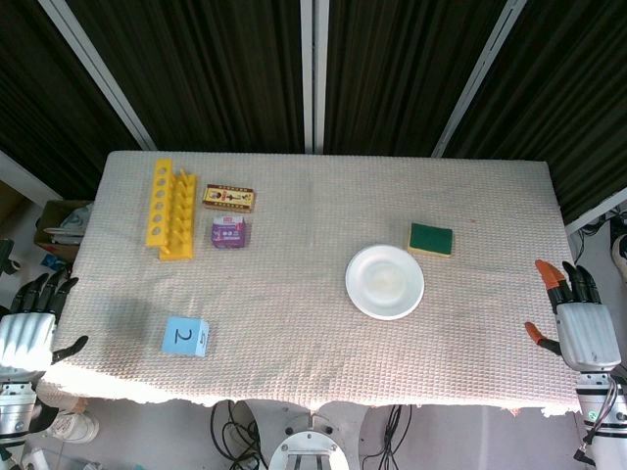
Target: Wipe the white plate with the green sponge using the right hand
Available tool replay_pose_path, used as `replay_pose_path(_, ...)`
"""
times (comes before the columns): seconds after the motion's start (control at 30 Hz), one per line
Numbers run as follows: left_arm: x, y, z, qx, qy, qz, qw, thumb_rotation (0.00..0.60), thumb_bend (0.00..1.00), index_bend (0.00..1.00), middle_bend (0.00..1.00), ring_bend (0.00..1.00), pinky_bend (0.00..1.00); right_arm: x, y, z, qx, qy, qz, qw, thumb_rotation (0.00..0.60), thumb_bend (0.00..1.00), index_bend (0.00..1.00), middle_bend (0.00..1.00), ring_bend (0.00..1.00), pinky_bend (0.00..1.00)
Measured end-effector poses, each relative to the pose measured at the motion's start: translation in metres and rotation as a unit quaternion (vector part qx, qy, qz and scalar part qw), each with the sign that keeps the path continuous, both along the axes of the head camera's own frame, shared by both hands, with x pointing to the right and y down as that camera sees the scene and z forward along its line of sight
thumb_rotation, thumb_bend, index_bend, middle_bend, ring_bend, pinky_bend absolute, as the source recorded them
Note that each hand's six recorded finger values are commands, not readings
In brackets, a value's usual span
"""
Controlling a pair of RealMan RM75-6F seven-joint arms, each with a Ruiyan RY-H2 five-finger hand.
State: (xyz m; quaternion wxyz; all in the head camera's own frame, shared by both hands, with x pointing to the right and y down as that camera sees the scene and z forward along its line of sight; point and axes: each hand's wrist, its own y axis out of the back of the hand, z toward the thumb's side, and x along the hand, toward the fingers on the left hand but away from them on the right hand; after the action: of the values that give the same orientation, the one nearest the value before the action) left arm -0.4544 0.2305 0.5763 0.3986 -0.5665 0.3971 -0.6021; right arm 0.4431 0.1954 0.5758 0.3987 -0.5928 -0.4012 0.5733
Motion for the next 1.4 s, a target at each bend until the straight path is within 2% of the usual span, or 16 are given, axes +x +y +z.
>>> replay_pose_path(0.23, 0.001, 0.002, 0.0, -0.003, -0.001, 0.002, 1.0, 0.6, 0.11, 0.13, 0.07, 0.07, 0.14, -0.004, -0.003, 0.006, -0.011, -0.006, -0.007, 0.9999, 0.6, 0.1, 0.0, 0.15, 0.0, 0.04)
replay_pose_path(0.43, 0.003, 0.002, -0.002, 0.002, 0.004, 0.005, 1.0, 0.6, 0.11, 0.13, 0.07, 0.07, 0.14, -0.007, -0.026, 0.021, -0.026, -0.028, -0.012, 0.9992, 0.6, 0.1, 0.05, 0.19, 0.0, 0.1)
replay_pose_path(0.63, 0.005, 0.003, -0.002, -0.001, 0.005, 0.006, 1.0, 0.6, 0.11, 0.13, 0.07, 0.07, 0.14, -0.006, -0.067, 0.059, -0.059, -0.018, -0.017, 0.9979, 0.6, 0.12, 0.14, 0.22, 0.01, 0.11)
replay_pose_path(0.77, 0.007, 0.003, -0.001, -0.007, 0.005, 0.005, 1.0, 0.6, 0.11, 0.14, 0.07, 0.07, 0.14, -0.012, -0.091, 0.095, -0.082, -0.007, -0.018, 0.9964, 0.6, 0.12, 0.15, 0.22, 0.01, 0.11)
replay_pose_path(0.9, 0.007, 0.002, 0.001, -0.013, 0.003, 0.003, 0.9999, 0.6, 0.11, 0.14, 0.07, 0.07, 0.14, -0.024, -0.107, 0.13, -0.104, 0.001, -0.019, 0.9944, 0.6, 0.12, 0.18, 0.22, 0.01, 0.11)
replay_pose_path(1.0, 0.006, 0.0, 0.003, -0.017, 0.001, 0.002, 0.9998, 0.6, 0.11, 0.14, 0.07, 0.07, 0.14, -0.04, -0.114, 0.154, -0.115, -0.009, -0.017, 0.9932, 0.6, 0.12, 0.22, 0.22, 0.01, 0.11)
replay_pose_path(1.17, 0.006, -0.003, 0.005, -0.021, 0.0, 0.002, 0.9998, 0.6, 0.11, 0.14, 0.07, 0.07, 0.14, -0.06, -0.128, 0.176, -0.117, -0.021, -0.017, 0.9927, 0.6, 0.13, 0.31, 0.22, 0.01, 0.11)
replay_pose_path(1.4, 0.003, -0.002, 0.005, -0.023, -0.002, -0.002, 0.9997, 0.6, 0.11, 0.14, 0.07, 0.07, 0.14, -0.087, -0.142, 0.195, -0.118, -0.026, -0.031, 0.9922, 0.6, 0.13, 0.34, 0.22, 0.01, 0.11)
